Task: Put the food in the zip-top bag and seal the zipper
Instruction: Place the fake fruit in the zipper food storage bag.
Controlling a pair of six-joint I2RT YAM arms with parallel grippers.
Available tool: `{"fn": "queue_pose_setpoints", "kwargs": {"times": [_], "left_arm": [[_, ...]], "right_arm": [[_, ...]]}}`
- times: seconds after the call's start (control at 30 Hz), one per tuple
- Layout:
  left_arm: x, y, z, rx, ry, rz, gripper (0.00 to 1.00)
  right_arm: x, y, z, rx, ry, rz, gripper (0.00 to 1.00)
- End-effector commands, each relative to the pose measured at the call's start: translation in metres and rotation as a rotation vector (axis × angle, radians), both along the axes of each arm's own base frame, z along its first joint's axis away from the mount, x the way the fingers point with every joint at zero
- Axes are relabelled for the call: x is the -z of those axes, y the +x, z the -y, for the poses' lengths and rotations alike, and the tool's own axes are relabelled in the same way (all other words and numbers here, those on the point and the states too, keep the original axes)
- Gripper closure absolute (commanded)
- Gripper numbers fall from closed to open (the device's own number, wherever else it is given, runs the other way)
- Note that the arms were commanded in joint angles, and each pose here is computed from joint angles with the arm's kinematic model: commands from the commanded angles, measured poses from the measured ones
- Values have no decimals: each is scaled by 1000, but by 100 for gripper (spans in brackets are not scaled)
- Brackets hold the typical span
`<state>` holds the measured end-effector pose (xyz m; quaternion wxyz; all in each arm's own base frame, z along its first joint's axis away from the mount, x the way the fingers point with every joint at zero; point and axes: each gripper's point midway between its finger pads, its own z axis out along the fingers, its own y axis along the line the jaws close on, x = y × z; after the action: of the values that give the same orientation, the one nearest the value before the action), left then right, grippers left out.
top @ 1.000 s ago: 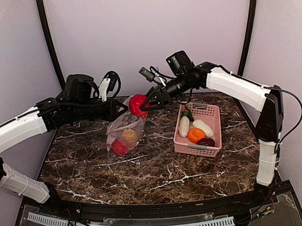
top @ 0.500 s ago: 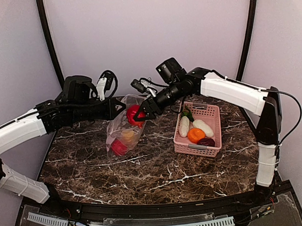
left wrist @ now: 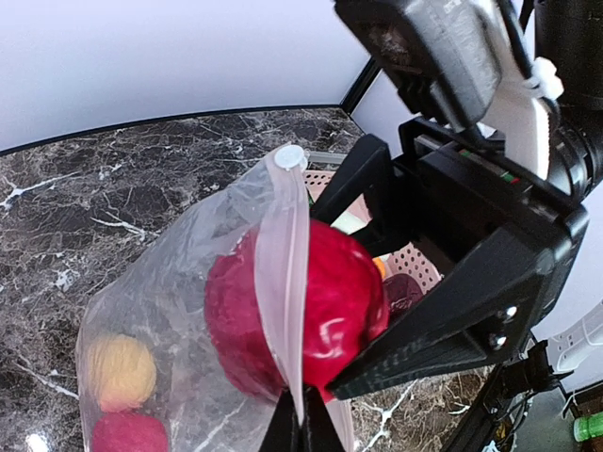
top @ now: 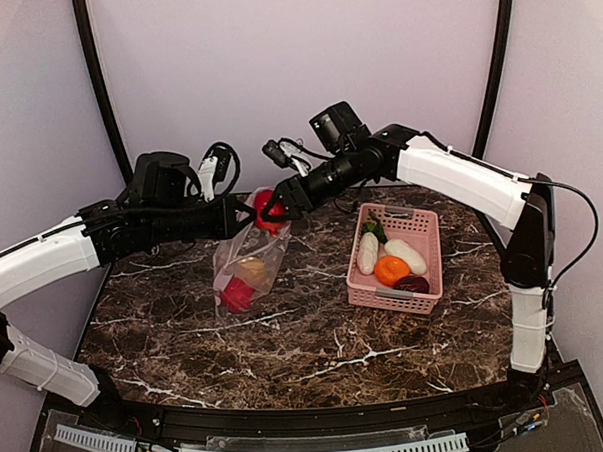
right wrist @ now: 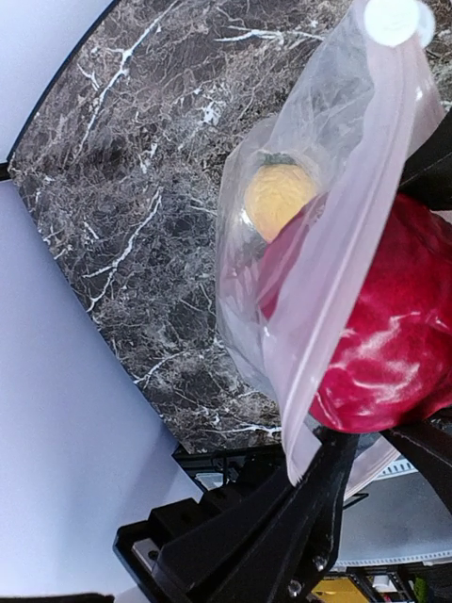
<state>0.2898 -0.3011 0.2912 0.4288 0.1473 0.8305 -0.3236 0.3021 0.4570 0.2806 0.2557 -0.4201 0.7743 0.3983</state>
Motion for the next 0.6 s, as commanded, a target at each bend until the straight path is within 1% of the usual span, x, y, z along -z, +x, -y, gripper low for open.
{"fn": "queue_pose_setpoints", "kwargs": {"times": [0.0, 0.07, 0.1, 0.17, 0.27, 0.47, 0.5, 0.57], "left_arm": [[-4, -2, -3, -14, -26, 2, 99], [-8, -3, -5, -20, -41, 15, 99], [-10, 0, -8, -44, -42, 28, 99], [-11, 1, -10, -55, -44, 33, 99], [-9, 1, -11, -57, -43, 28, 99], [-5, 1, -12, -64, -37, 24, 99], [-5, 1, -12, -64, -37, 23, 99], [-4, 0, -13, -64, -34, 22, 99]], "right_arm": [[4, -6, -16, -27, 16, -22, 36], [7, -7, -18, -29, 10, -21, 35], [8, -8, -19, -30, 8, -19, 32], [7, -11, -21, -42, 9, -14, 22], [2, -15, -21, -57, 9, 14, 14], [-26, -21, -9, -77, 29, 116, 11], [-30, -21, -6, -77, 28, 139, 10], [-37, -24, 1, -79, 27, 179, 3]]}}
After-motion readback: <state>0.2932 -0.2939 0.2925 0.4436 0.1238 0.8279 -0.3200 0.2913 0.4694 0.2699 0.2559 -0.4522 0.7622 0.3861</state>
